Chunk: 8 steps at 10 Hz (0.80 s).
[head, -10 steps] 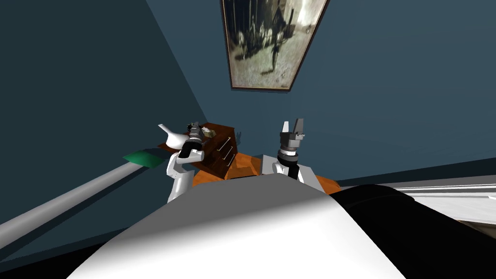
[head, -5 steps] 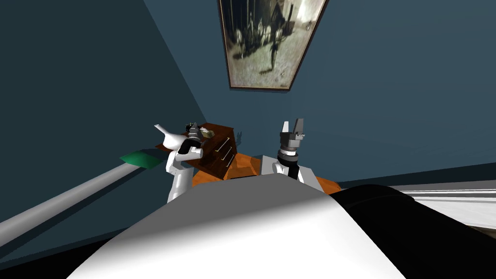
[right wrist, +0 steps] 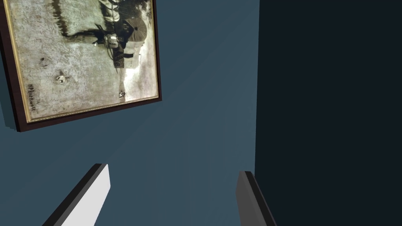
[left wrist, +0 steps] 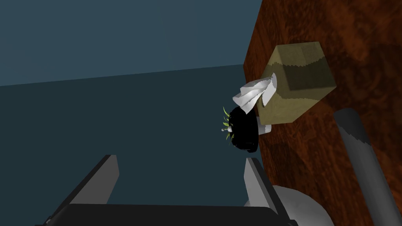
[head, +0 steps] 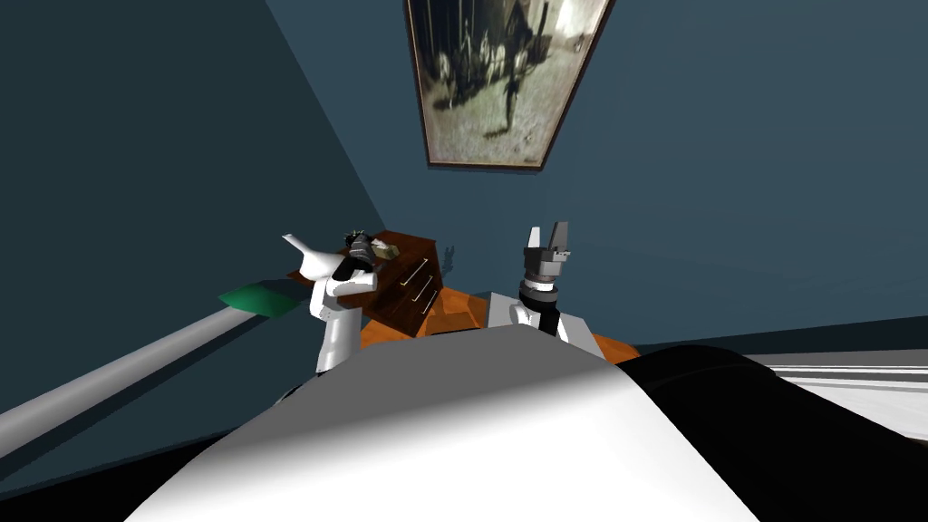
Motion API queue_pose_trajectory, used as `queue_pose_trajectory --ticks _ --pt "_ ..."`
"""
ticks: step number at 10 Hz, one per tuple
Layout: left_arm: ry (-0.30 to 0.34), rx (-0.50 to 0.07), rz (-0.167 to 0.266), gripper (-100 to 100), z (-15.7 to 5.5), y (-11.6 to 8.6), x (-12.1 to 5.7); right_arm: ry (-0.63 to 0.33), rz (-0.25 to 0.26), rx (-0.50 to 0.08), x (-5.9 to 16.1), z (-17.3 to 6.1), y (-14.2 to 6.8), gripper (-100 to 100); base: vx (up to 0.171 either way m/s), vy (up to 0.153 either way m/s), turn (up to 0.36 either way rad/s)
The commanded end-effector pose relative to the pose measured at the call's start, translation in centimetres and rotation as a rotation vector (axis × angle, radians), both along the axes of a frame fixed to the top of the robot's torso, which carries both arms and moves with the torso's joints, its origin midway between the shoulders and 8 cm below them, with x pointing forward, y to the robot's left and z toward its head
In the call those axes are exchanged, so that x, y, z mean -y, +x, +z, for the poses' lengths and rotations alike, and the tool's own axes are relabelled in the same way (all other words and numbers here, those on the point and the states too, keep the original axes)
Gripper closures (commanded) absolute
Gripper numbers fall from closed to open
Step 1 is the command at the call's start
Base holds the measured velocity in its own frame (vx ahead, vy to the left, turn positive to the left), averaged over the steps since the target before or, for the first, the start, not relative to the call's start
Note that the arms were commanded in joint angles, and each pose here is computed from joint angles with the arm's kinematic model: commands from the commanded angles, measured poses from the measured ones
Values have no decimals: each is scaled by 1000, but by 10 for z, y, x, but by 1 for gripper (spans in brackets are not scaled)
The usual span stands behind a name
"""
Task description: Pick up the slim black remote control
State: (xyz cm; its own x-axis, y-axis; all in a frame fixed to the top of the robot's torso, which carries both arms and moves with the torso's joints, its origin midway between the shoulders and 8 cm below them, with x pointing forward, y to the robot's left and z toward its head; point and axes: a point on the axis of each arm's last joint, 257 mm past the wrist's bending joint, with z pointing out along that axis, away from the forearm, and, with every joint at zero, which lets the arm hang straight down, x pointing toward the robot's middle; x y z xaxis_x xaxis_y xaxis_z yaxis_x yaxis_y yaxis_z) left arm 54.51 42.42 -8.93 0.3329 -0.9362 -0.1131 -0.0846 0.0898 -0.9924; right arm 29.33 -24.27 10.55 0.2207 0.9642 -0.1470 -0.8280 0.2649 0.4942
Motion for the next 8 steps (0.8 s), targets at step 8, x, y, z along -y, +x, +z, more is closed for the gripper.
queue_pose_trajectory --ticks 8 --pt "-136 -177 163 -100 -41 0 -59 0 0 0 0 0 0 0 39 -28 15"
